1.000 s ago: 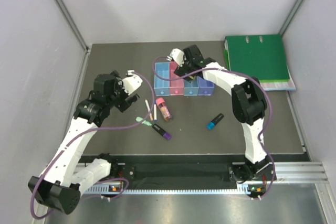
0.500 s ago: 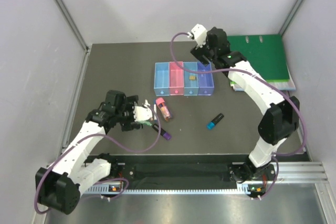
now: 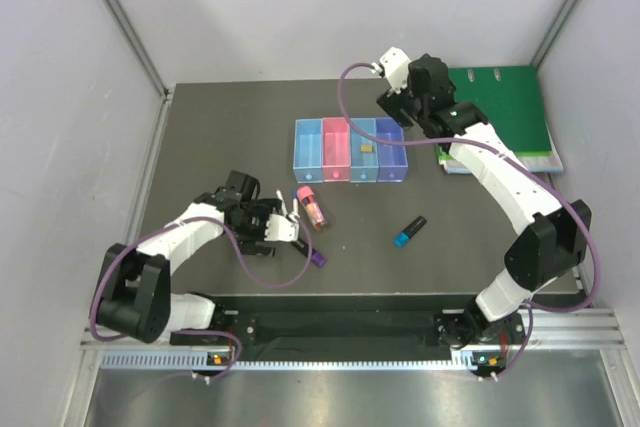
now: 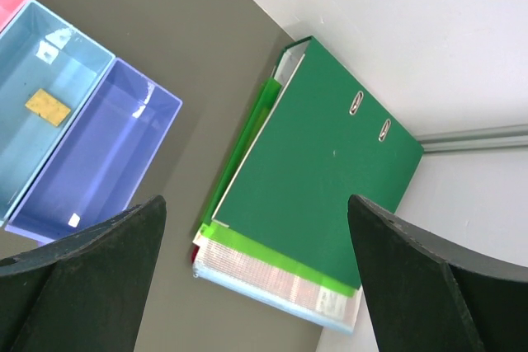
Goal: Sort the stationery into containers
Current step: Pick up the stationery from the center of the board.
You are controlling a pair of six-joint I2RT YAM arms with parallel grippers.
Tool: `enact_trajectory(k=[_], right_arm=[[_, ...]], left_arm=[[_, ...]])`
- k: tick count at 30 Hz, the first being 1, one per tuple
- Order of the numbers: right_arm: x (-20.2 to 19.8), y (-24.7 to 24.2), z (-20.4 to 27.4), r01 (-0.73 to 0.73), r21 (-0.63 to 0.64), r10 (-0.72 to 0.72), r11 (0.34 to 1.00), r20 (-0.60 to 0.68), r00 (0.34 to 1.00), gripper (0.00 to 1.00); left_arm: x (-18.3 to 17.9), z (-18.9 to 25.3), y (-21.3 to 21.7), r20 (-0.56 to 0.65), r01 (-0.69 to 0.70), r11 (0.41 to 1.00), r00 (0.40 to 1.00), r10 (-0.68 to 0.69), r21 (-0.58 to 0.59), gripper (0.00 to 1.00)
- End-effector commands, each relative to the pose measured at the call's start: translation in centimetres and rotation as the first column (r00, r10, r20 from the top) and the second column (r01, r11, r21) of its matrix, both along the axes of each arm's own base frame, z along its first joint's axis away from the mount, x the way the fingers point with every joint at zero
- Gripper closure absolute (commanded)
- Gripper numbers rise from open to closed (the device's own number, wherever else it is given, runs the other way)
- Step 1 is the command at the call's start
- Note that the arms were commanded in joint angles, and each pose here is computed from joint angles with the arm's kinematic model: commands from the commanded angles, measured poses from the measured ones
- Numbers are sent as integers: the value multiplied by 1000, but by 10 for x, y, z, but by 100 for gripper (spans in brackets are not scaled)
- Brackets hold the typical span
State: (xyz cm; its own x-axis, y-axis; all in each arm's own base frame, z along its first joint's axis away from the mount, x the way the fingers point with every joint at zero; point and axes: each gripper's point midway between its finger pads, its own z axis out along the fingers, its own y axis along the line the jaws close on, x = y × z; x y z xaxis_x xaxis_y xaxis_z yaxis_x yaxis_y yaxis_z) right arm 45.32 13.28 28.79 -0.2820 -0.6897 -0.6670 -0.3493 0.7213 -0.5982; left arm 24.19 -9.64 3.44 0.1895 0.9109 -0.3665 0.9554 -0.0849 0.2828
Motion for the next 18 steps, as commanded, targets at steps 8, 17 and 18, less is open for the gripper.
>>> enact_trajectory(k=[8, 17, 18], right_arm=[[-12, -23, 28, 45, 48, -48, 998, 67, 997, 9], [-11, -43, 36, 83, 71, -90, 994, 99, 991, 9], [-11, -45, 37, 88, 73, -95, 993, 101, 990, 9]], left_arm=[[35, 1, -25, -54, 187, 982, 981, -187, -6, 7], [21, -15, -18, -185, 333, 939, 931, -314, 82, 13], [21, -15, -18, -187, 332, 940, 932, -312, 85, 15]])
